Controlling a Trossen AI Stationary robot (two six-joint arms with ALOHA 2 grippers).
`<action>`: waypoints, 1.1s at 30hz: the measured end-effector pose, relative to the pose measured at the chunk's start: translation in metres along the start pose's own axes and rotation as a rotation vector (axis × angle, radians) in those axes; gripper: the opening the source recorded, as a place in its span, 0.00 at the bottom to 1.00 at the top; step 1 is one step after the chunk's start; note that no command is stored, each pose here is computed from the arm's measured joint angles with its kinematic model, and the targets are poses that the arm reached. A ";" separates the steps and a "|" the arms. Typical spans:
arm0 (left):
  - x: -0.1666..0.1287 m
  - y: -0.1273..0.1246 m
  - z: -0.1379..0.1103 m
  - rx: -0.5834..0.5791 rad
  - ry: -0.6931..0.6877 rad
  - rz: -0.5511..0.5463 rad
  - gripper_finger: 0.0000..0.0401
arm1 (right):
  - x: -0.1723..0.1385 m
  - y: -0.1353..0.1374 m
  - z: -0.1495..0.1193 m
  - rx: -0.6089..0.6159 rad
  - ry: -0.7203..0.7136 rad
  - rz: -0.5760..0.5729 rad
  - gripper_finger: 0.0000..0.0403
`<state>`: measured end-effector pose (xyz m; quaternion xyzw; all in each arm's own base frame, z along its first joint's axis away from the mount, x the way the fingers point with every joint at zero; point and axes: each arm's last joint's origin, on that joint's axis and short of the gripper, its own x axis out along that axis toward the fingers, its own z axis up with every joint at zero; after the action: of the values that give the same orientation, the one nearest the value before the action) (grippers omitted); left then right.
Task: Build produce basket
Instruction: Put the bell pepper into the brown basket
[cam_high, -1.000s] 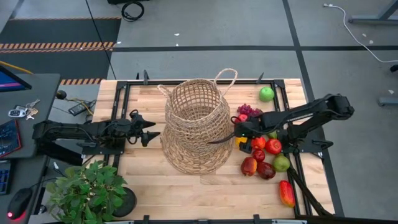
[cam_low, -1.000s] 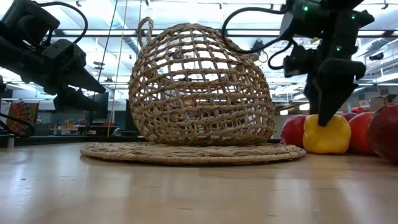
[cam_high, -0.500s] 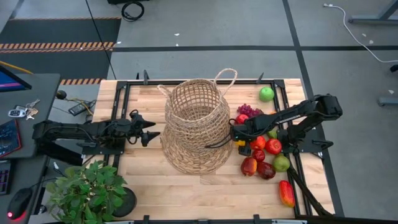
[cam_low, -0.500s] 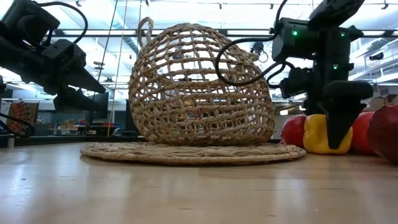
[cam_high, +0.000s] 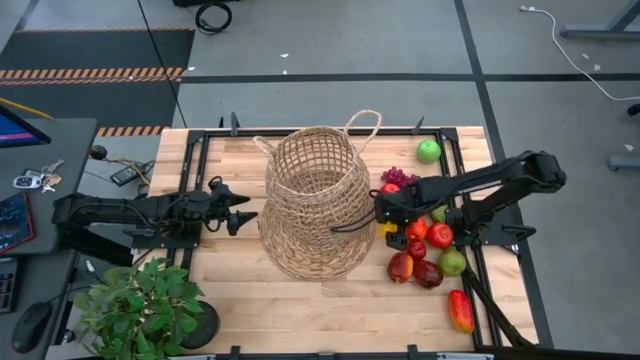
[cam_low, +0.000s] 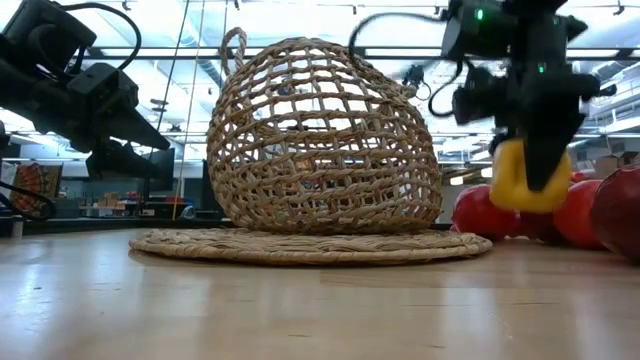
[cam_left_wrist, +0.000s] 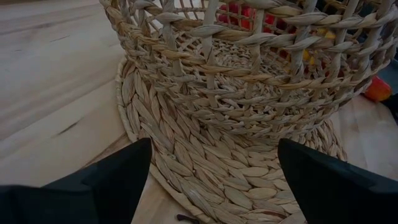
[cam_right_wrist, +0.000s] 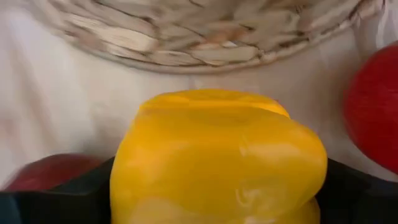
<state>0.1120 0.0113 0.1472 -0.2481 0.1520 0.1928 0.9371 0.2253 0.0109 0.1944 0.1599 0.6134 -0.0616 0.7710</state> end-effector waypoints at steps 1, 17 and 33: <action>0.000 0.000 0.000 0.000 0.000 0.000 0.89 | -0.008 0.002 0.001 -0.002 -0.011 0.025 0.87; 0.000 0.000 0.000 -0.001 0.000 0.000 0.89 | -0.174 0.016 0.037 0.029 -0.579 0.314 0.87; 0.000 0.000 0.000 0.000 0.000 0.000 0.89 | -0.246 0.023 0.074 -0.396 -1.331 0.033 0.87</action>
<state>0.1120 0.0113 0.1472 -0.2483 0.1518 0.1929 0.9371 0.2418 -0.0162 0.4508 -0.0461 0.0074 -0.0218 0.9987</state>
